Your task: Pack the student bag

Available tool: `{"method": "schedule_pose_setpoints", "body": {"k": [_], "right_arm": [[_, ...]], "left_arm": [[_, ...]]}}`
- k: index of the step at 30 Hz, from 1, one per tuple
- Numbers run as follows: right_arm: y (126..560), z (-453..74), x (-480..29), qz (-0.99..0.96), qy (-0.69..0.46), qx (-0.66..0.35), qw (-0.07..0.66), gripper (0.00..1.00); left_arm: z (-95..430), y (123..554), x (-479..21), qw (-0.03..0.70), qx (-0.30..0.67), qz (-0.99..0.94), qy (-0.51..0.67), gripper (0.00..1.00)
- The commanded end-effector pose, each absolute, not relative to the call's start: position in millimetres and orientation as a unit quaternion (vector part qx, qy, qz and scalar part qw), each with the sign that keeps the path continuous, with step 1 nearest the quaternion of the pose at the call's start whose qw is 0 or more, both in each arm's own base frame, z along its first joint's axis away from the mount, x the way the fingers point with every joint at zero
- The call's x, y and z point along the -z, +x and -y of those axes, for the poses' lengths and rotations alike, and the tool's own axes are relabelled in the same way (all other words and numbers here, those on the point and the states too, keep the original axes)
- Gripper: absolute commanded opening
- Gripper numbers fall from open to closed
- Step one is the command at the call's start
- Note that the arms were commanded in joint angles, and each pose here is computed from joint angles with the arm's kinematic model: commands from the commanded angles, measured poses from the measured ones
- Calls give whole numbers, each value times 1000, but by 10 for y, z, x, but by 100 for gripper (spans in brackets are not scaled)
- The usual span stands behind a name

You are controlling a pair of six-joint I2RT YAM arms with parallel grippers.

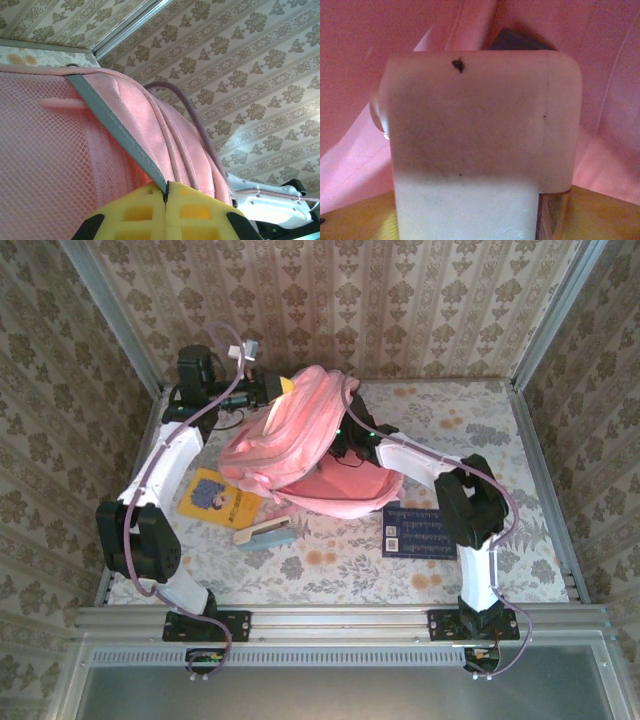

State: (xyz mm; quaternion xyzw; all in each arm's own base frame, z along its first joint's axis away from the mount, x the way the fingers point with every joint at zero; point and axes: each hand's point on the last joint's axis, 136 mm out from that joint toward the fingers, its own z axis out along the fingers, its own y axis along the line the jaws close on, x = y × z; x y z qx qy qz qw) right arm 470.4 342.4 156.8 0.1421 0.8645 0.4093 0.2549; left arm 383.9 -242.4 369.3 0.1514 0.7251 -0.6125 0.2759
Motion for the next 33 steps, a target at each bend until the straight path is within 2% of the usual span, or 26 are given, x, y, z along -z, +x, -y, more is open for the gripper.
{"method": "schedule_pose_setpoints", "body": {"k": [1,4,6,8,9,17,24,33], "right_arm": [[5014,-3624,-1832,-820,178,-449,306,72],[5123,-3813,-1809,-807,174,-471,309,77],[5152,-3900,-1797,-806,162,-476,313,85],[5143,-3971,-1798,-806,143,-483,310,97],[5129,-3984,-1791,-807,138,-485,308,99],[4911,-3948,-1996,-809,64,-489,319,99],[4569,-3548,-2217,-837,14,-413,359,99],[4275,-2789,-2404,-875,8,-282,394,99]], "left_arm": [[2501,3592,-4209,325,630,-664,239,0],[2519,3624,-4181,322,633,-663,237,0],[2523,3656,-4147,321,632,-666,232,0],[2525,3683,-4109,318,633,-668,228,0],[2524,3689,-4096,318,633,-668,227,0],[2370,3823,-4052,335,623,-680,193,0],[1917,4092,-4020,383,598,-696,105,0],[1590,4415,-4255,425,589,-686,29,0]]}}
